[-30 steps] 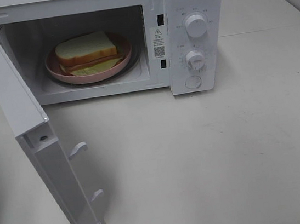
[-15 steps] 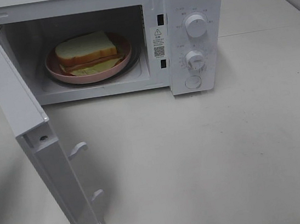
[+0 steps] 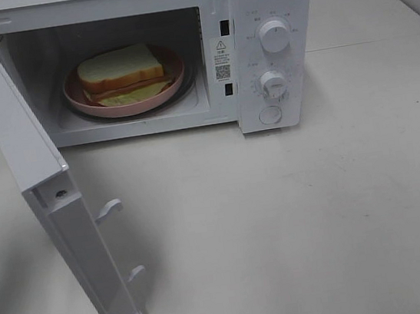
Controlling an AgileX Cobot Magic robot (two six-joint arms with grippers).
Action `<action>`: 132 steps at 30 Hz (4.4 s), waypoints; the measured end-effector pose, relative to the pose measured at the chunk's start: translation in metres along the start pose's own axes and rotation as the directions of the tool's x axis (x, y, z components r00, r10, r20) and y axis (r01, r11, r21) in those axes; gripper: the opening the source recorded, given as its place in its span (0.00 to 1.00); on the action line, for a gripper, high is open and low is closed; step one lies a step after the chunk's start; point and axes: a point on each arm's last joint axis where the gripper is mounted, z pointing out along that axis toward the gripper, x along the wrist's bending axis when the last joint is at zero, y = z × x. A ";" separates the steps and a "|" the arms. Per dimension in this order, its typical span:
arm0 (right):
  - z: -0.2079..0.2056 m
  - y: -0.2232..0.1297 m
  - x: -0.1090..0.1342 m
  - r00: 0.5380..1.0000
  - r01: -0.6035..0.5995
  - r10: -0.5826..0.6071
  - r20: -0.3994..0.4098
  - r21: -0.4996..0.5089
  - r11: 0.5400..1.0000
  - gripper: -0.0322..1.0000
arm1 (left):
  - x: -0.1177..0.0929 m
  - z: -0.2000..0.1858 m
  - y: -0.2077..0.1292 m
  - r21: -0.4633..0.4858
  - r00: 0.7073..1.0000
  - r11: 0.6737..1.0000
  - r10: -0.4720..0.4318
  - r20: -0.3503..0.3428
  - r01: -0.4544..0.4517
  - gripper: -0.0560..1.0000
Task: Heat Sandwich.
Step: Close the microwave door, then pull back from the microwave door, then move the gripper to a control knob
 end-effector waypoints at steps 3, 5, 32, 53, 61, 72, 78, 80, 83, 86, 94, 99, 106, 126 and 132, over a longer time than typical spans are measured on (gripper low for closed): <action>0.000 0.000 0.000 1.000 0.000 0.000 0.000 0.000 1.000 0.76 | -0.003 0.009 -0.001 0.004 1.000 1.000 -0.015 0.020 0.015 0.05; 0.000 0.000 0.000 1.000 0.000 0.000 0.000 0.000 1.000 0.76 | -0.005 0.011 -0.001 0.004 0.999 1.000 -0.022 0.026 0.021 0.05; 0.000 0.000 0.000 1.000 0.000 0.000 0.000 0.000 1.000 0.76 | -0.071 0.082 0.026 -0.093 0.990 0.986 -0.131 0.042 0.135 0.05; 0.000 0.000 0.000 1.000 0.000 0.000 0.000 0.000 1.000 0.76 | -0.124 0.147 0.036 -0.079 0.989 0.990 -0.123 -0.077 0.116 0.05; 0.000 0.000 0.000 1.000 0.000 0.000 0.000 0.000 1.000 0.76 | -0.129 0.169 0.040 -0.080 0.984 0.990 -0.126 -0.125 0.116 0.05; 0.000 0.000 0.000 1.000 0.000 0.000 0.000 0.000 1.000 0.76 | -0.137 0.188 0.044 -0.052 0.989 0.996 -0.075 -0.128 0.068 0.05; 0.000 0.000 0.000 1.000 0.000 0.000 0.000 0.000 1.000 0.76 | -0.128 0.199 0.047 -0.027 0.987 0.996 -0.087 -0.138 0.084 0.05; 0.000 0.000 0.000 1.000 0.000 0.000 0.000 0.000 1.000 0.76 | -0.127 0.200 0.047 -0.020 0.987 0.996 -0.086 -0.136 0.084 0.05; 0.000 0.000 0.000 1.000 0.000 0.000 -0.001 0.000 1.000 0.76 | -0.128 0.201 0.047 -0.009 0.988 0.996 -0.085 -0.128 0.084 0.05; 0.000 0.000 0.000 1.000 0.000 0.000 -0.001 0.000 1.000 0.76 | -0.128 0.201 0.048 -0.007 0.989 0.996 -0.084 -0.125 0.084 0.05; 0.000 0.000 0.000 1.000 0.000 0.000 -0.001 0.000 1.000 0.76 | -0.129 0.201 0.048 -0.006 0.989 0.996 -0.086 -0.124 0.086 0.05; 0.000 0.000 0.000 1.000 0.000 0.000 -0.001 0.000 1.000 0.76 | -0.130 0.199 0.050 0.008 0.988 0.995 -0.099 -0.119 0.101 0.05; 0.000 0.000 0.000 1.000 0.000 0.000 -0.001 0.000 1.000 0.76 | -0.134 0.181 0.054 0.014 0.984 0.991 -0.128 -0.122 0.131 0.05; 0.000 0.000 0.000 1.000 0.000 0.000 -0.001 0.000 1.000 0.76 | -0.147 0.118 0.035 0.197 0.995 0.975 -0.099 -0.022 0.101 0.99; 0.000 0.000 0.000 1.000 0.000 0.000 -0.001 0.000 1.000 0.76 | -0.148 0.108 0.036 0.317 0.995 0.947 -0.072 0.062 0.049 0.99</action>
